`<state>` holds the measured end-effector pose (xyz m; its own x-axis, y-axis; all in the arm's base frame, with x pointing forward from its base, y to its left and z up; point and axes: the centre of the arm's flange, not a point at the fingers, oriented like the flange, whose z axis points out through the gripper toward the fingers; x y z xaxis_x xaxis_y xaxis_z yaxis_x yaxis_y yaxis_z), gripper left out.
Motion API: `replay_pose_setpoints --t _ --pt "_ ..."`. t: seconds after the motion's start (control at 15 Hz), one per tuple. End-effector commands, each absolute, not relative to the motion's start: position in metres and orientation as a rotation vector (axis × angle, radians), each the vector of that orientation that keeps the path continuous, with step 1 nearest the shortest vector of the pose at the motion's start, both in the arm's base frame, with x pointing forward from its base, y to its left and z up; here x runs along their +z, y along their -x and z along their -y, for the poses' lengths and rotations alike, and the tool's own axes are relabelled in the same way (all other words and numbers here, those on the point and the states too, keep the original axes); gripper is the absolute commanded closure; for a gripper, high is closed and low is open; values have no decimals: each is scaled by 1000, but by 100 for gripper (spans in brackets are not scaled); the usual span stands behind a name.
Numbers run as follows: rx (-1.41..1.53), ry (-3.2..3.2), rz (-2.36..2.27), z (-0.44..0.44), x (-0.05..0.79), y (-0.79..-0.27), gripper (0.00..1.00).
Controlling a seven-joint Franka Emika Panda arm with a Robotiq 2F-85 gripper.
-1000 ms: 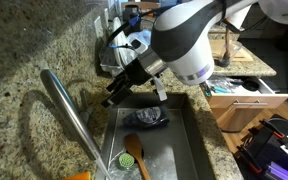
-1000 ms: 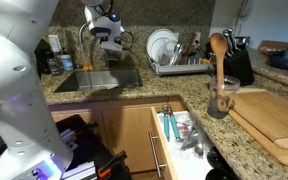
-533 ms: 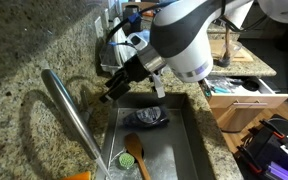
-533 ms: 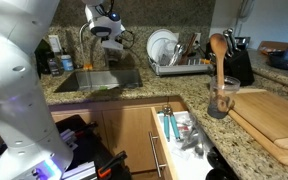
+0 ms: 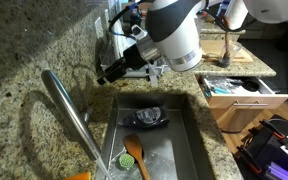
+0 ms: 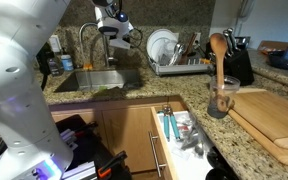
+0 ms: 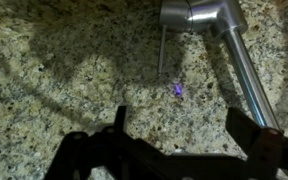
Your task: Close the tap
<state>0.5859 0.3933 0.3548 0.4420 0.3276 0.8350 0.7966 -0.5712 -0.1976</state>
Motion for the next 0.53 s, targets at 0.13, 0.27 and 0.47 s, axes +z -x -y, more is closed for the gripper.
replay_pose_setpoints --t 0.13,0.27,0.47 --pt "-1034 2132 876 -385 345 -604 0" --pt "-1036 2132 853 -381 335 -617 0" --pt "-1031 2149 857 -376 336 -609 0"
